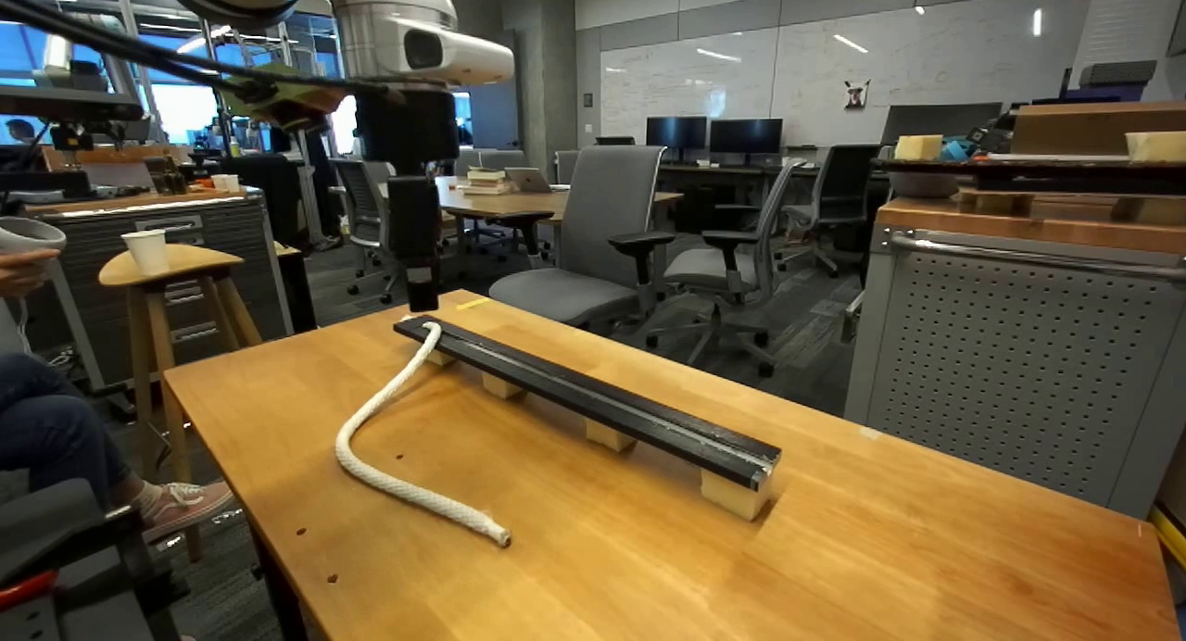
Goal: Put the rope on the skate then press on it
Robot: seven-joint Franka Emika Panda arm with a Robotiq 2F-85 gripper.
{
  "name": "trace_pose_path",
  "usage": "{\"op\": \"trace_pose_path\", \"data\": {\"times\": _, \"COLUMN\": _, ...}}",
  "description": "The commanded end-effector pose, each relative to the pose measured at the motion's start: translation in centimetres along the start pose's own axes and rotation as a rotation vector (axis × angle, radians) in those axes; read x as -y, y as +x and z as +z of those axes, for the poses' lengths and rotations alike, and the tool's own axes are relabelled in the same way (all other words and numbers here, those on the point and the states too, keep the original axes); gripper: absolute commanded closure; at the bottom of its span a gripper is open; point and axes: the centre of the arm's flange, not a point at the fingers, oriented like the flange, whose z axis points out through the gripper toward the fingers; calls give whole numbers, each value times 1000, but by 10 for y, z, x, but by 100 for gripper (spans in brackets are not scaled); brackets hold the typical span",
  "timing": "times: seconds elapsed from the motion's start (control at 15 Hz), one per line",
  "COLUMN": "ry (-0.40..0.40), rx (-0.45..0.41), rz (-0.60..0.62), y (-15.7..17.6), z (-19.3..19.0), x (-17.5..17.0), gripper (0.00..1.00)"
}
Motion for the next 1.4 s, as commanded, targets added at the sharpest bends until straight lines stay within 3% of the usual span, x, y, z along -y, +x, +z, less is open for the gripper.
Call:
{"op": "trace_pose_path", "data": {"times": 0.0, "ry": 60, "rx": 45, "rz": 78, "y": 10, "z": 11, "x": 7, "gripper": 0}}
{"op": "trace_pose_path", "data": {"times": 0.4, "ry": 125, "rx": 45, "rz": 201, "y": 18, "z": 34, "x": 21, "gripper": 0}}
{"op": "trace_pose_path", "data": {"times": 0.67, "ry": 143, "rx": -2, "rz": 157, "y": 26, "z": 51, "x": 30, "gripper": 0}}
{"op": "trace_pose_path", "data": {"times": 1.33, "ry": 75, "rx": 79, "rz": 319, "y": 49, "z": 106, "x": 22, "gripper": 0}}
